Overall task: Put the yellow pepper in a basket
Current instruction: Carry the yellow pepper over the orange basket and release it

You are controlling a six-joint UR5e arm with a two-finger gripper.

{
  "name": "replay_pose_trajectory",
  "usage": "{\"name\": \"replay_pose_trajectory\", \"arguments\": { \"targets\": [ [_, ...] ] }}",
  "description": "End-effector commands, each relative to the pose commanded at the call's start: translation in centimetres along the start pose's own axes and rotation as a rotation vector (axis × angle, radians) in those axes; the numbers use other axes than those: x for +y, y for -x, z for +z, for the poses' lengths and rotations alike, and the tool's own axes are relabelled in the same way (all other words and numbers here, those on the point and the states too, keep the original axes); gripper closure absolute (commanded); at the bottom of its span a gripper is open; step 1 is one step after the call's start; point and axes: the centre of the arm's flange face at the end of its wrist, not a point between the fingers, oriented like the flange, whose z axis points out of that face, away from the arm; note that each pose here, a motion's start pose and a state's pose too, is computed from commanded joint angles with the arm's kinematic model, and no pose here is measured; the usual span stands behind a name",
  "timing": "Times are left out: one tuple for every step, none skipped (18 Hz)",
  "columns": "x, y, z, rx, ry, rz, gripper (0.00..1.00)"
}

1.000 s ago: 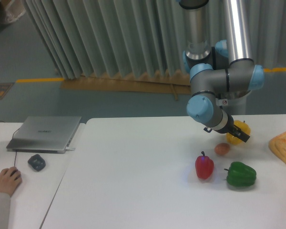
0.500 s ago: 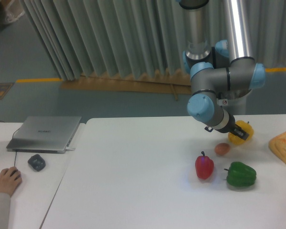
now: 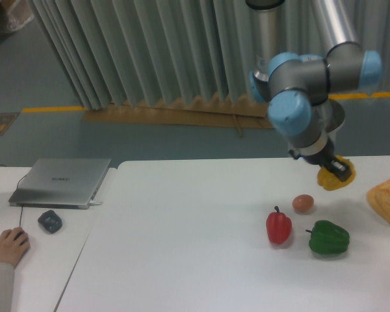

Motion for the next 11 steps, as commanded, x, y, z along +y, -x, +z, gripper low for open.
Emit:
{"name": "replay_pose_trajectory", "arguments": {
  "targets": [
    [1.6,1.8,0.4,-0.010,-0.022,-0.005,0.48],
    [2.1,2.7,0.8,-0.013,-0.026,0.010,0.48],
    [2.2,3.4,1.0,-0.030,-0.036,0.005,0.48],
    [2.1,4.2,1.6,-0.038,-0.044,-0.007,0.48],
    [2.2,4.8,2.0,-0.047,-0.050,-0.020,0.48],
    [2.3,5.4,2.3,-0.053,-0.053,-0.027,0.48],
    [2.7,5.9,2.5,-0.057,-0.055,-0.030,0.48],
    [3.1,6.7,2.7,-0.060,-0.056,-0.024,0.48],
    [3.3,7.4,2.8,-0.061,-0.056,-0.029,0.48],
    [3.8,8.0,2.9,-0.060,-0.056,-0.041,0.48],
    [4.8,8.9,3.1,-0.063,-0.061,-0.063,0.48]
  ]
}}
